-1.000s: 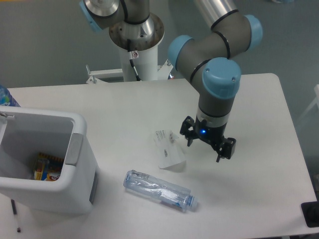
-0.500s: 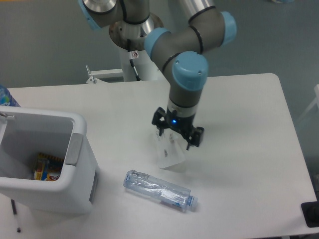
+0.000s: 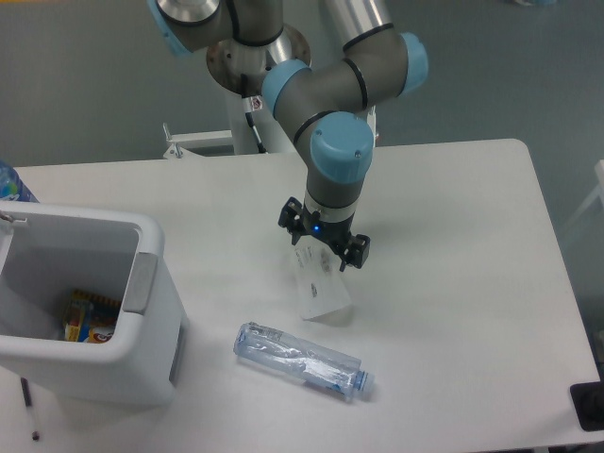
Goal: Place the trash in the trash can
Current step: 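Close the gripper on the white paper piece and lift it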
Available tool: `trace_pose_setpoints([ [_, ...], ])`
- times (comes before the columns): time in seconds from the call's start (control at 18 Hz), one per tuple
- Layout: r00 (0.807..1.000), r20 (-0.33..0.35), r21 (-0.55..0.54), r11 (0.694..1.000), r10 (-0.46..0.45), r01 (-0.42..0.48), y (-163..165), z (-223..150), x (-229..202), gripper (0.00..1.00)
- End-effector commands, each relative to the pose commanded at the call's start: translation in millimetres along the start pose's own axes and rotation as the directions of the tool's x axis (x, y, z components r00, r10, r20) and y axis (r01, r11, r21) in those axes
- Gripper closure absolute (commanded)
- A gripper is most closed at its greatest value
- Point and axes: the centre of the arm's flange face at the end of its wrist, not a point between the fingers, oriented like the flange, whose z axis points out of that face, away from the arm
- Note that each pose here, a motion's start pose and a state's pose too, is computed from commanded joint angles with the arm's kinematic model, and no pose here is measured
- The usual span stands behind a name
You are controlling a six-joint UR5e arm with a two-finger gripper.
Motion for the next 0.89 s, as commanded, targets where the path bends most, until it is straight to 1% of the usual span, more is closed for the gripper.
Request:
trace_pose_setpoints([
  [0.11,0.999,0.043,-0.049,0.999,-0.003,0.006,-5.7,11.6,1.6,0.12],
  [0.17,0.997,0.076,-0.083,0.996,-0.03,0.037,-15.2,21.2,4.2,0.12],
  [0.22,0.991,0.116,-0.109,0.991,-0.063,0.075,-23.3,26.7,6.7,0.15],
  [0.28,0.986,0.144,-0.124,0.987,-0.079,0.097,-31.1,28.5,11.4,0.22],
  [0.39,0.984,0.155,-0.134,0.984,-0.092,0.113,-35.1,31.5,10.7,0.33],
  [0.44,0.983,0.156,-0.133,0.984,-0.095,0.117,-35.5,30.8,10.3,0.47],
  [0.5,0.983,0.156,-0.133,0.984,-0.095,0.117,-35.3,30.1,10.5,0.63],
  [0.61,0.983,0.159,-0.131,0.984,-0.097,0.118,-35.3,28.4,10.7,0.88],
  [0.67,0.983,0.158,-0.127,0.985,-0.097,0.118,-35.3,26.9,11.2,0.98],
  [0.72,0.983,0.156,-0.121,0.986,-0.097,0.116,-35.7,25.3,11.8,1.0],
  [0.89,0.983,0.155,-0.118,0.986,-0.097,0.116,-36.3,24.7,11.6,1.0],
])
